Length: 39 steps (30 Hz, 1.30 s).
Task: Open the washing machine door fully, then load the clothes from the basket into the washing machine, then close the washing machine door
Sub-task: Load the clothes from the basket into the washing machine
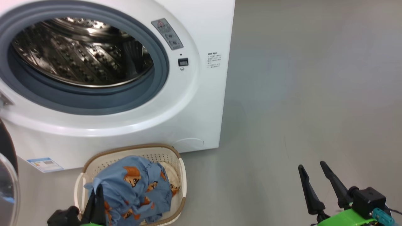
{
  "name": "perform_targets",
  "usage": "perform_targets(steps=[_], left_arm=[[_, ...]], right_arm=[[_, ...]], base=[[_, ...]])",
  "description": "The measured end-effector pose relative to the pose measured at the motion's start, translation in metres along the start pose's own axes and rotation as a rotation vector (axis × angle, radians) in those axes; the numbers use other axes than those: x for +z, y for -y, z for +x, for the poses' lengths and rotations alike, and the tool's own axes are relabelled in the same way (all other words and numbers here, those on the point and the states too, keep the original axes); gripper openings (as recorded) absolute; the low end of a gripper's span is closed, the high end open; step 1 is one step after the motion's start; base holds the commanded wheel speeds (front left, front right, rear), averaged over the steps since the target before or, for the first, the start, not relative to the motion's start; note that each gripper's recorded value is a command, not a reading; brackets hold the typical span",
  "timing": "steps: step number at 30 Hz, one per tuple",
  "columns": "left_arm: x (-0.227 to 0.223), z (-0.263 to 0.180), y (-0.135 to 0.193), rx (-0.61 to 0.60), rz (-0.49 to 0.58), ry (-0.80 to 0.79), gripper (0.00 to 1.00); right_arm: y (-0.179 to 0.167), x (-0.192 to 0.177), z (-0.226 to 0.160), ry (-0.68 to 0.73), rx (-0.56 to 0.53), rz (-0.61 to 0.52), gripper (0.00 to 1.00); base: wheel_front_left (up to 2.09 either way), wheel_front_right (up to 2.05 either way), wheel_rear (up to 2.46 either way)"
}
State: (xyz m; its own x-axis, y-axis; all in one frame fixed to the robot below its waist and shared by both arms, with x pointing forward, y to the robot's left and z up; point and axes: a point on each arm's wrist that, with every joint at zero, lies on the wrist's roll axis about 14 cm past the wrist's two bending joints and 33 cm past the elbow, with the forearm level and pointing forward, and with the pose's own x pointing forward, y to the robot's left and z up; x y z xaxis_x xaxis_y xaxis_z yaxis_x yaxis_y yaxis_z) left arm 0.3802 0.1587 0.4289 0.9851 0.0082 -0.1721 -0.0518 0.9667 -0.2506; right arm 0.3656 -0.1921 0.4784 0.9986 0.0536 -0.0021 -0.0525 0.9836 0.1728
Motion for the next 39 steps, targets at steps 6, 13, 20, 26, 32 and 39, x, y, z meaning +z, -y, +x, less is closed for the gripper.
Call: perform_targets(steps=[6, 13, 20, 26, 32, 39], left_arm=[[0.019, -0.019, 0.001, 0.004, 0.008, 0.067, 0.00], [0.042, -0.037, 0.004, -0.003, 0.005, 0.145, 0.00], [0.057, -0.045, 0.006, -0.007, 0.031, 0.197, 0.00], [0.063, -0.052, 0.003, -0.002, 0.042, 0.221, 0.00], [0.071, -0.056, 0.004, -0.005, 0.039, 0.248, 0.00], [0.072, -0.058, 0.004, -0.008, 0.038, 0.252, 0.00]], right_arm=[[-0.001, 0.005, -0.013, 0.013, -0.001, -0.003, 1.00], [0.000, 0.014, -0.023, 0.042, -0.003, -0.021, 1.00], [0.002, 0.014, -0.032, 0.043, -0.012, -0.021, 1.00], [0.002, 0.014, -0.036, 0.043, -0.010, -0.035, 1.00], [0.002, 0.013, -0.038, 0.043, -0.010, -0.035, 1.00], [0.002, 0.012, -0.038, 0.038, -0.010, -0.035, 1.00]], base=[[0.00, 0.00, 0.00], [0.00, 0.00, 0.00], [0.00, 0.00, 0.00], [0.00, 0.00, 0.00], [0.00, 0.00, 0.00], [0.00, 0.00, 0.00]])
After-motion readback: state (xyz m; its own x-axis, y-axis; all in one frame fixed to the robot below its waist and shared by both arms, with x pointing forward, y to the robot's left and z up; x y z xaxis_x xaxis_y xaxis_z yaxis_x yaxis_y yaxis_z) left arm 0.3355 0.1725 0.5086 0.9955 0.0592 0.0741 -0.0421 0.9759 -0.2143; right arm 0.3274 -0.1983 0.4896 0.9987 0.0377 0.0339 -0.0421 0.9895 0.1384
